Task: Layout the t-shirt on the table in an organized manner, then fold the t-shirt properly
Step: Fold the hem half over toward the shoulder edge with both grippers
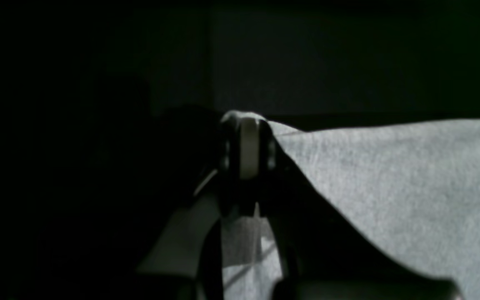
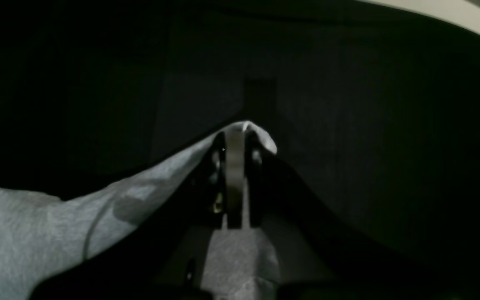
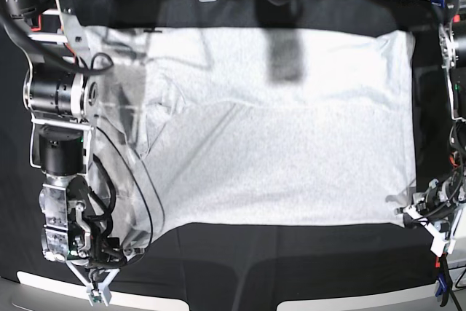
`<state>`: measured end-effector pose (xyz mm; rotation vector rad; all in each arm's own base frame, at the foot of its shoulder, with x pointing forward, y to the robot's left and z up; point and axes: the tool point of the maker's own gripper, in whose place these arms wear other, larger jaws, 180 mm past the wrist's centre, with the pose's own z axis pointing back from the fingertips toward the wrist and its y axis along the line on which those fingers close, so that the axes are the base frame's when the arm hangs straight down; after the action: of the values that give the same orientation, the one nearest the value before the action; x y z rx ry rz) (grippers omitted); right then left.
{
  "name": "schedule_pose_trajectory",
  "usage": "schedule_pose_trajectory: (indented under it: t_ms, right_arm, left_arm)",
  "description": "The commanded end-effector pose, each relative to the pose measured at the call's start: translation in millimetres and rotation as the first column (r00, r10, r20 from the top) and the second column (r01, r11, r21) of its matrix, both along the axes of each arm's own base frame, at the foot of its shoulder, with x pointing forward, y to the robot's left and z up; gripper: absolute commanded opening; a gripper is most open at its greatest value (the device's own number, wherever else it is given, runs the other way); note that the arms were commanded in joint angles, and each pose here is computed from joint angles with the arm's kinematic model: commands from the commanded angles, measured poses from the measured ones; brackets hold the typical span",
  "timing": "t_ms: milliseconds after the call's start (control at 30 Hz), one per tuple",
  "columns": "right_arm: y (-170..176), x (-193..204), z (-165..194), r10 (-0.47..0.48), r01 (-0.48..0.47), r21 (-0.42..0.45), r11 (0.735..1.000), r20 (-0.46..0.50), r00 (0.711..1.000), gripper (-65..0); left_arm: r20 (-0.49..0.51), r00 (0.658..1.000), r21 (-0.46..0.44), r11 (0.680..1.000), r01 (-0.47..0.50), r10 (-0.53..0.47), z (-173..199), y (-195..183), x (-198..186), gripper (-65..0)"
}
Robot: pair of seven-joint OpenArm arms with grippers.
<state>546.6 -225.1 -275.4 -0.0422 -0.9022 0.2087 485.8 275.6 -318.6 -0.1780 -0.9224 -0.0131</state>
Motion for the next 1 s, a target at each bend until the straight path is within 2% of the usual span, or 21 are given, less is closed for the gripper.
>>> schedule_pose_trajectory:
  t_ms: [0,67,100,200,333,467,567,667,800,967]
  right_arm:
    - [1.9,12.6,31.6,0.035,-0.035,-0.005,0.999,0.078,0.996,-65.0]
    - [18.0,7.5,28.5,0.148,-0.147,-0.015,0.989,0.073,0.986,-65.0]
    - [21.4,4.6,27.1,0.165,-0.165,-0.013,0.986,0.076,0.983,-65.0]
    - [28.8,-7.3,26.1,0.185,-0.186,-0.007,0.983,0.099,0.978,-65.0]
    - [31.1,-35.3,22.2,0.209,-0.204,-0.051,0.978,0.116,0.971,-65.0]
    - [16.5,-69.8,22.7,0.171,-0.162,-0.069,0.984,0.159,0.972,-65.0]
    - [0.9,-97.4,24.0,0.132,-0.127,-0.039,0.991,0.182,0.974,-65.0]
    - [-6.5,-125.4,24.9,0.130,-0.135,0.008,0.991,0.203,0.971,-65.0]
    - [-20.6,-158.2,21.4,0.104,-0.111,0.024,0.993,0.205,0.973,-65.0]
    - [-40.1,-194.3,11.4,0.053,-0.058,0.019,0.998,0.179,0.982,-65.0]
  left_arm:
    - [0.071,0.997,0.011,1.000,0.001,-0.002,26.7,5.1,9.8,-65.0]
    - [0.068,0.997,0.029,0.999,0.023,-0.025,24.8,-0.6,3.0,-65.0]
    - [0.069,0.997,0.039,0.999,0.037,-0.039,24.1,-4.5,-1.2,-65.0]
    - [0.077,0.994,0.067,0.995,0.078,-0.083,18.9,-17.6,-17.9,-65.0]
    - [0.089,0.995,0.102,0.994,0.032,-0.041,19.3,-26.3,-42.9,-65.0]
    - [0.142,0.987,0.209,0.977,0.040,-0.071,34.9,-40.7,-68.7,-65.0]
    - [0.203,0.975,0.221,0.974,0.047,-0.093,54.1,-54.0,-89.6,-65.0]
    - [0.244,0.962,0.242,0.968,0.059,-0.119,69.9,-62.0,-112.4,-65.0]
    - [0.235,0.966,0.260,0.965,0.041,-0.104,72.7,-54.8,-141.2,-65.0]
    - [0.155,0.986,0.270,0.963,0.011,-0.055,47.8,-34.8,-173.1,-65.0]
